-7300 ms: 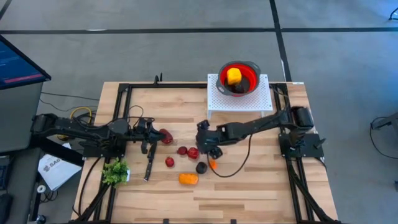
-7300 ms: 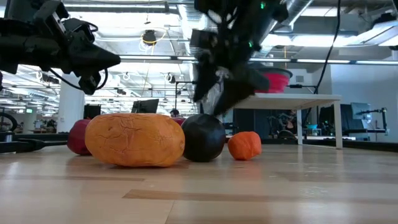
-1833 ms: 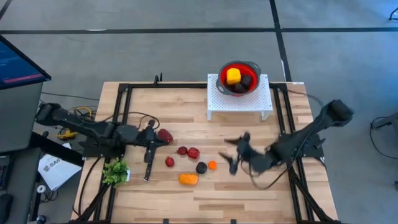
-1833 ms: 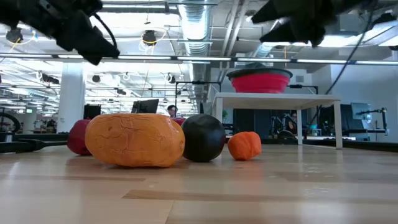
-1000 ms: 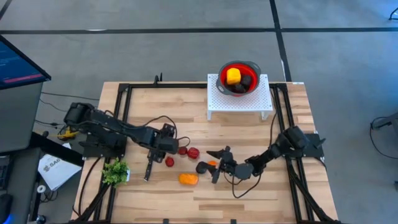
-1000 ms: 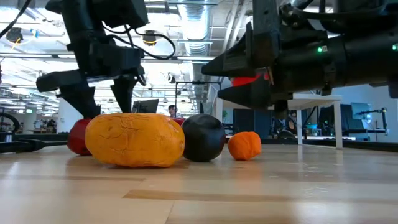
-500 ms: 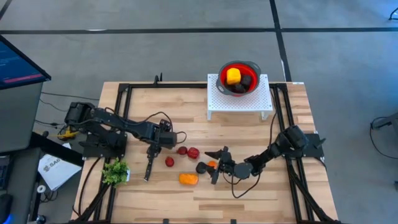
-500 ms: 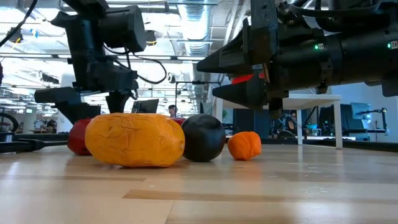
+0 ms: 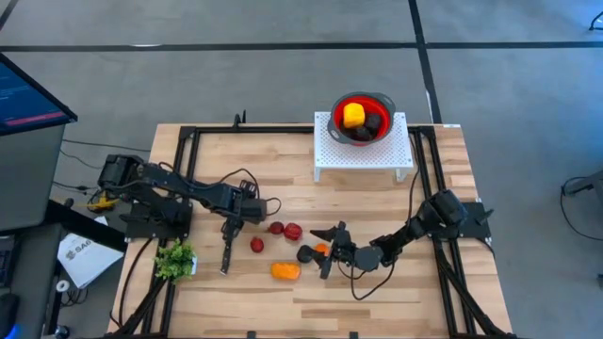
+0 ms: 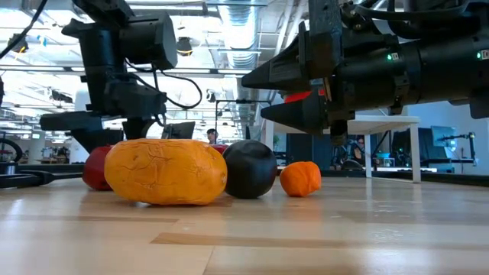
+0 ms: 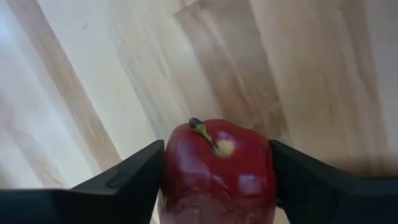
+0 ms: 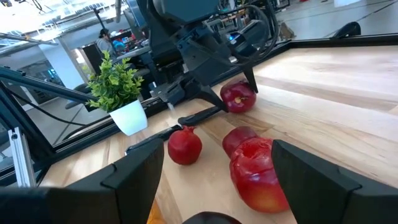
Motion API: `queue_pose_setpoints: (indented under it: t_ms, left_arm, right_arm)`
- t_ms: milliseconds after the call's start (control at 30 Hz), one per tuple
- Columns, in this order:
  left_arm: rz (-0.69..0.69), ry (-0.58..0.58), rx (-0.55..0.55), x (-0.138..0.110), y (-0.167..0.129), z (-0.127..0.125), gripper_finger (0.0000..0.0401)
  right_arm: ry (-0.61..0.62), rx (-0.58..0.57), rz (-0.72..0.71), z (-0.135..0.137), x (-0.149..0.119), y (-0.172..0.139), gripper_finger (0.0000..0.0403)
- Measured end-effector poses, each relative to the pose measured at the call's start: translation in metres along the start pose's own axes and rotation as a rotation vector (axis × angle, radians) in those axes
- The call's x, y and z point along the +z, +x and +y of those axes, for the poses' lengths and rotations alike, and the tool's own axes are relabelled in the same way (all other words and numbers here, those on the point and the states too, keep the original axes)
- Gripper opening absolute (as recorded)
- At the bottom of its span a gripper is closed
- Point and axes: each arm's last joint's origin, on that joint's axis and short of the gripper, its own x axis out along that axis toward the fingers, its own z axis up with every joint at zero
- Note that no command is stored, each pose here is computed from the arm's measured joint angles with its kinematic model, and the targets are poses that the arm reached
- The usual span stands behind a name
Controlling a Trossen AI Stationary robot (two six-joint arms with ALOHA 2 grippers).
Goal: Pick & Place Fruit
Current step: Put the top red apple into the orange strainer bowl on the shelf
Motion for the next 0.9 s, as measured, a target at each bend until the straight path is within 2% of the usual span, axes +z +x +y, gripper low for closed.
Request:
queue_pose_setpoints:
  t_ms: [167, 300, 400, 567, 700, 900]
  left_arm:
    - [0.011, -0.01, 0.02, -0.001, 0.001, 0.003, 0.023]
    - [0.002, -0.003, 0.042, 0.001, 0.0, 0.002, 0.0248]
    - [-0.056, 0.001, 0.059, 0.008, -0.002, -0.002, 0.0264]
    - [-0.279, -0.041, 0.073, 0.03, -0.009, -0.005, 0.0254]
    - [-0.506, -0.162, 0.038, 0.048, -0.018, 0.0, 0.0245]
    - [-0.812, -0.251, 0.044, 0.069, -0.034, 0.012, 0.0261]
  right_arm:
    - [0.0, 0.0, 0.0, 0.0, 0.0, 0.0, 0.0291]
    - [0.0, 0.0, 0.0, 0.0, 0.0, 0.0, 0.0291]
    - [0.0, 0.0, 0.0, 0.0, 0.0, 0.0, 0.0291]
    - [-0.003, -0.001, 0.0, 0.0, 0.0, 0.0, 0.0291]
    - [-0.04, -0.01, -0.008, 0.004, -0.001, -0.005, 0.0291]
    - [-0.106, -0.14, -0.086, 0.018, 0.007, -0.034, 0.0291]
